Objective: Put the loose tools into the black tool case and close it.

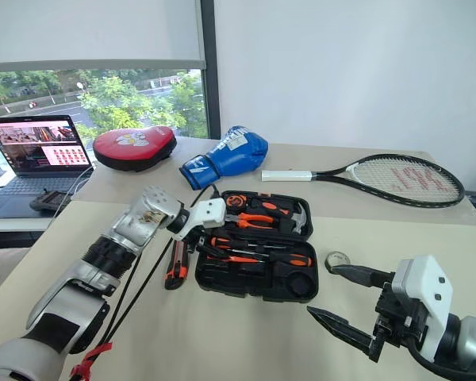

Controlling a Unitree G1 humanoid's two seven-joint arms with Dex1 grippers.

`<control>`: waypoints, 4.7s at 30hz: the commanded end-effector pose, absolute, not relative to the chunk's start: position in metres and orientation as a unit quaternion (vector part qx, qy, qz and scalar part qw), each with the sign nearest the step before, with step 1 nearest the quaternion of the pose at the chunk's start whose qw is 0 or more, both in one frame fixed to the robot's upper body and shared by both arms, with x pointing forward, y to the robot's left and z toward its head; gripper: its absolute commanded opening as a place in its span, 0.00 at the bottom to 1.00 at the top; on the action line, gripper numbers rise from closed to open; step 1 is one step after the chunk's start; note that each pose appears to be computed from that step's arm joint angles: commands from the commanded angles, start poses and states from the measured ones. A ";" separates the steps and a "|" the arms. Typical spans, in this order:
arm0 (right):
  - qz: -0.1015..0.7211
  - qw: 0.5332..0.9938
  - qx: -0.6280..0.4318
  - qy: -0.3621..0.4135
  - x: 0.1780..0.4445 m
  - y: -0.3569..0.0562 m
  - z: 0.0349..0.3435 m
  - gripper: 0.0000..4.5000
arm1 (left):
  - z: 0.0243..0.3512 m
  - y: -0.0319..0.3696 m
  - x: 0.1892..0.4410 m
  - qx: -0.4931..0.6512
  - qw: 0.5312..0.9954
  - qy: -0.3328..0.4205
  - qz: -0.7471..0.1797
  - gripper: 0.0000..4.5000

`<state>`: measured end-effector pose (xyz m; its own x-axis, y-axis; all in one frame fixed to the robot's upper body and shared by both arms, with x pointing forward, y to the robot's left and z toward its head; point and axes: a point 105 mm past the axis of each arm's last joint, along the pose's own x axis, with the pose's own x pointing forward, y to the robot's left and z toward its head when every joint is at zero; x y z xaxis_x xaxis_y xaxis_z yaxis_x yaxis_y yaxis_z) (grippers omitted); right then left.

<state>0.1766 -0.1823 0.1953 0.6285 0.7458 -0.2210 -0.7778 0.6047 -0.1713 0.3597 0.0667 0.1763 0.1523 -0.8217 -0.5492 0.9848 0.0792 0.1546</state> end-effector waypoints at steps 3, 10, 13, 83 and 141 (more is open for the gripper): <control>0.424 0.894 -0.140 0.033 0.177 -0.179 0.205 1.00 | 0.190 0.068 0.355 0.120 0.803 0.109 -0.573 0.02; 0.425 0.894 -0.140 0.029 0.179 -0.177 0.206 1.00 | 0.148 0.065 0.351 0.105 0.863 0.071 -0.489 0.01; 0.425 0.894 -0.141 0.030 0.179 -0.176 0.206 1.00 | 0.132 0.065 0.350 0.101 0.877 0.088 -0.462 0.01; 0.424 0.894 -0.143 0.030 0.181 -0.177 0.201 1.00 | 0.099 0.055 0.353 0.054 0.862 0.168 -0.476 0.01; 0.431 0.890 -0.142 0.028 0.185 -0.175 0.203 1.00 | 0.085 0.071 0.337 0.159 0.820 0.155 -0.528 0.01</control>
<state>0.1864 -0.1755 0.1965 0.6260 0.7574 -0.1859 -0.7789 0.5955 -0.1968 0.3430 0.0703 0.1043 0.4315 -0.8303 -0.3528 0.8995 0.4256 0.0985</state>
